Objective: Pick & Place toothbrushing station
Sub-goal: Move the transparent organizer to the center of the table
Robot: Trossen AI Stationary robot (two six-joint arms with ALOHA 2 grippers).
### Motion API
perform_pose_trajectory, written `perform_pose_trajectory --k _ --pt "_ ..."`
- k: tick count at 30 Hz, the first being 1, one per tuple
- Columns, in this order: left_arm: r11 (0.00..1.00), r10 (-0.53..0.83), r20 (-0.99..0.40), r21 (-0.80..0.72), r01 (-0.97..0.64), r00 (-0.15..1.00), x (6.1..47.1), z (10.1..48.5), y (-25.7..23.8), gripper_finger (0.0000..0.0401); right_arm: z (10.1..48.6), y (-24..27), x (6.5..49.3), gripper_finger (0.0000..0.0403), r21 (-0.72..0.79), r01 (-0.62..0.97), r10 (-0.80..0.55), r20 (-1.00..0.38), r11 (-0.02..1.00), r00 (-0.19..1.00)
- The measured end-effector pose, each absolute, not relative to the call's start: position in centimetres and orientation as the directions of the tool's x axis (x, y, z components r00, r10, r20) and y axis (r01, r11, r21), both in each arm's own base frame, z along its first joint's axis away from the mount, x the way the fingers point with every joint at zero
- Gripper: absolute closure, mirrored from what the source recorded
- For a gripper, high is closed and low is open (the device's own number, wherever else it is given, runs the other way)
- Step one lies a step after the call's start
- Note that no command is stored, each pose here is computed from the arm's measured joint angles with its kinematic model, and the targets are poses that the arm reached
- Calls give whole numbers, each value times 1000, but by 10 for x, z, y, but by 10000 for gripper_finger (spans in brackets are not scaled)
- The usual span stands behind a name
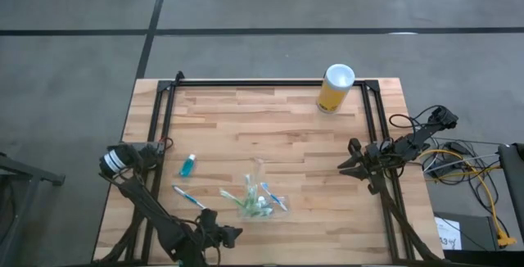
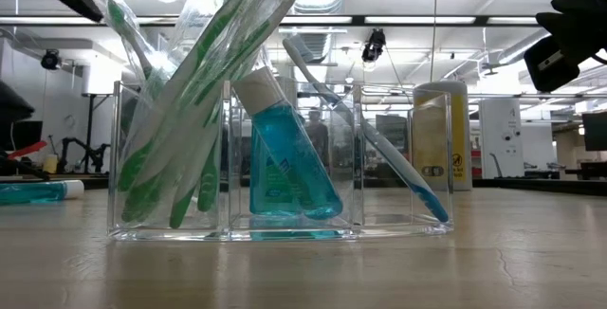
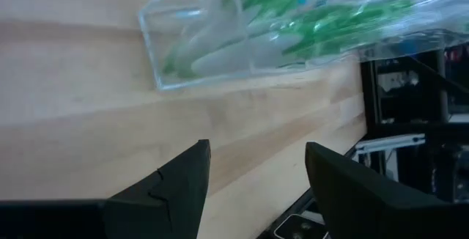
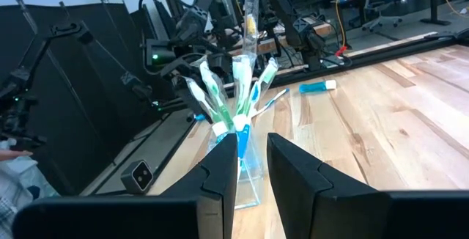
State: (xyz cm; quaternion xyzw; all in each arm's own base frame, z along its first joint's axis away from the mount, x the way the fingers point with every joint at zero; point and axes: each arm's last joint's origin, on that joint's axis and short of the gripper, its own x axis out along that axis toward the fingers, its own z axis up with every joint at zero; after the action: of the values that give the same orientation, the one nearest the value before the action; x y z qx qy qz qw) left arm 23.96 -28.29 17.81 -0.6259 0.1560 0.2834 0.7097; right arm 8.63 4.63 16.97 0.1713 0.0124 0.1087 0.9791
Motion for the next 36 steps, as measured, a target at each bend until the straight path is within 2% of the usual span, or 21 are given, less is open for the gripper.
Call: perform_pose_trajectory --k 11,21,36 --pt "-15 216 -556 -824 -566 803 258 166 -281 174 170 46 86 327 338 -209 217 13 918 976" --pt "35 235 -568 -806 -591 789 260 160 -273 174 170 46 86 327 338 -209 217 13 918 976" --pt "-23 259 -588 -797 -604 766 255 147 -263 174 170 46 86 327 338 -209 217 13 918 976"
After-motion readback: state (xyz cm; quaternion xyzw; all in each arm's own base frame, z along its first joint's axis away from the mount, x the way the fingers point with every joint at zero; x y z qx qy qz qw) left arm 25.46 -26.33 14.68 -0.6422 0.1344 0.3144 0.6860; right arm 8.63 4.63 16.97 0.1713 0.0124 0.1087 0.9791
